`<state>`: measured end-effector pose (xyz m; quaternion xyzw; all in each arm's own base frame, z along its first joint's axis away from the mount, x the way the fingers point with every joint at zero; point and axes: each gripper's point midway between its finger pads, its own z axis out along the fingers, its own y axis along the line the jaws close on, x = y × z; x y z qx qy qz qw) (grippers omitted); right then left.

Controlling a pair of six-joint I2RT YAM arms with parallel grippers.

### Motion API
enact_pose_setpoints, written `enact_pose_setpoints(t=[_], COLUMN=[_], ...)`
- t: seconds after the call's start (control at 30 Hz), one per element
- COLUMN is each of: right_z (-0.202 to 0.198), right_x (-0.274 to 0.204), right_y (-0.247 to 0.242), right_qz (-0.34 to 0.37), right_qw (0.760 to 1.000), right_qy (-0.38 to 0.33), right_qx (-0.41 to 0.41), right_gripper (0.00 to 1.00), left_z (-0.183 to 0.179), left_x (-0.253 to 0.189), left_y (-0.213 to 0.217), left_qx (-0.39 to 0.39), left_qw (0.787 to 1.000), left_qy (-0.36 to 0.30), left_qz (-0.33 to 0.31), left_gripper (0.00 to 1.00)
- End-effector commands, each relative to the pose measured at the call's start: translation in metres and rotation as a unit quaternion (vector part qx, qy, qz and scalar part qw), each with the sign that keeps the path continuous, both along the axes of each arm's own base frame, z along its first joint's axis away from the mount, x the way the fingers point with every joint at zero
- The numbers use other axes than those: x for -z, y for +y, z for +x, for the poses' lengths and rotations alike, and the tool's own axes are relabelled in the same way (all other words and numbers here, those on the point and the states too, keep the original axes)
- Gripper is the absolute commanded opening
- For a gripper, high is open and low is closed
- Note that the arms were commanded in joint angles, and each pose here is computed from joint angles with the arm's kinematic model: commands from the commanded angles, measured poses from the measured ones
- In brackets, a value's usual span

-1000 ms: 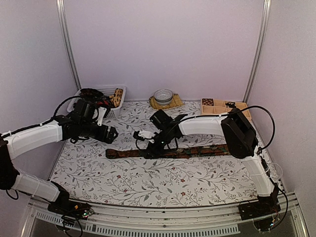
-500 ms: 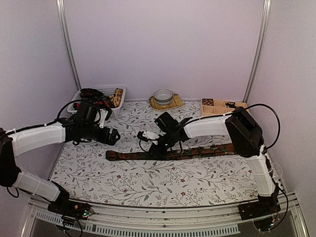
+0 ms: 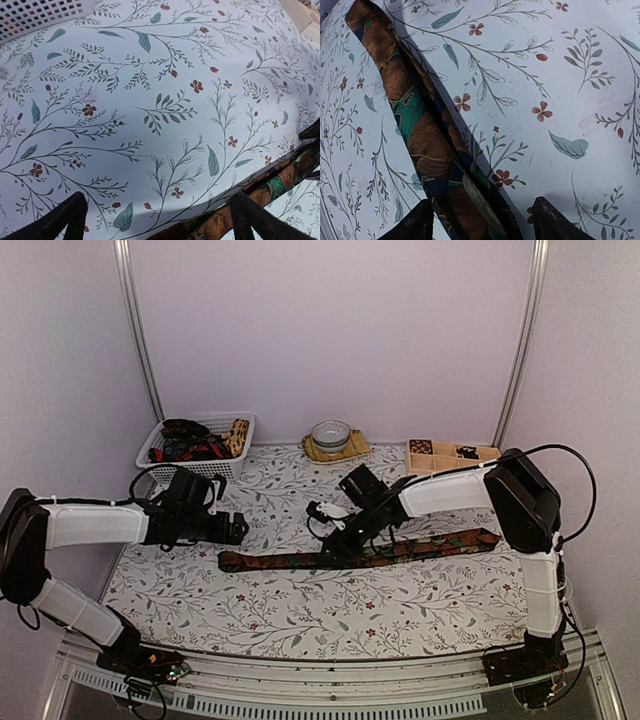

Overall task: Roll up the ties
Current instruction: Smooth out the tie at the center of the board.

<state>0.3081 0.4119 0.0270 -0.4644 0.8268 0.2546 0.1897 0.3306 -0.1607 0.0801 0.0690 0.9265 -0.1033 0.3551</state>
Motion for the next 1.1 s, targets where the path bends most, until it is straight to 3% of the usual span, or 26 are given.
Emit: enact_pose_setpoints(t=[0.0,0.2,0.5,0.67,1.07], right_z=[0.022,0.042,0.034,0.027,0.020], right_x=[-0.034,-0.083,-0.108,-0.104,-0.072], right_y=[-0.041,-0.078,-0.128,-0.137,-0.161], right_qz=[0.002,0.098,0.186,0.205,0.205], right_qw=[0.993,0.969,0.936,0.923,0.902], right_qy=[0.033,0.075,0.118,0.156,0.207], right_qx=[0.110,0.212,0.276,0.286,0.319], right_gripper=[0.68,0.68,0.64,0.56,0.46], left_z=[-0.005,-0.022,-0.034,-0.043,-0.064], left_x=[-0.001,0.004,0.030,0.037,0.040], left_y=[-0.002,-0.006,-0.001,-0.001,0.015], left_qx=[-0.038,-0.042,-0.059,-0.062,-0.111], left_qw=[0.998,0.993,0.994,0.994,0.990], left_qy=[-0.017,-0.026,0.012,0.028,0.052], left_qz=[-0.039,-0.106,-0.095,-0.080,-0.067], left_gripper=[1.00,0.97,0.88,0.77,0.76])
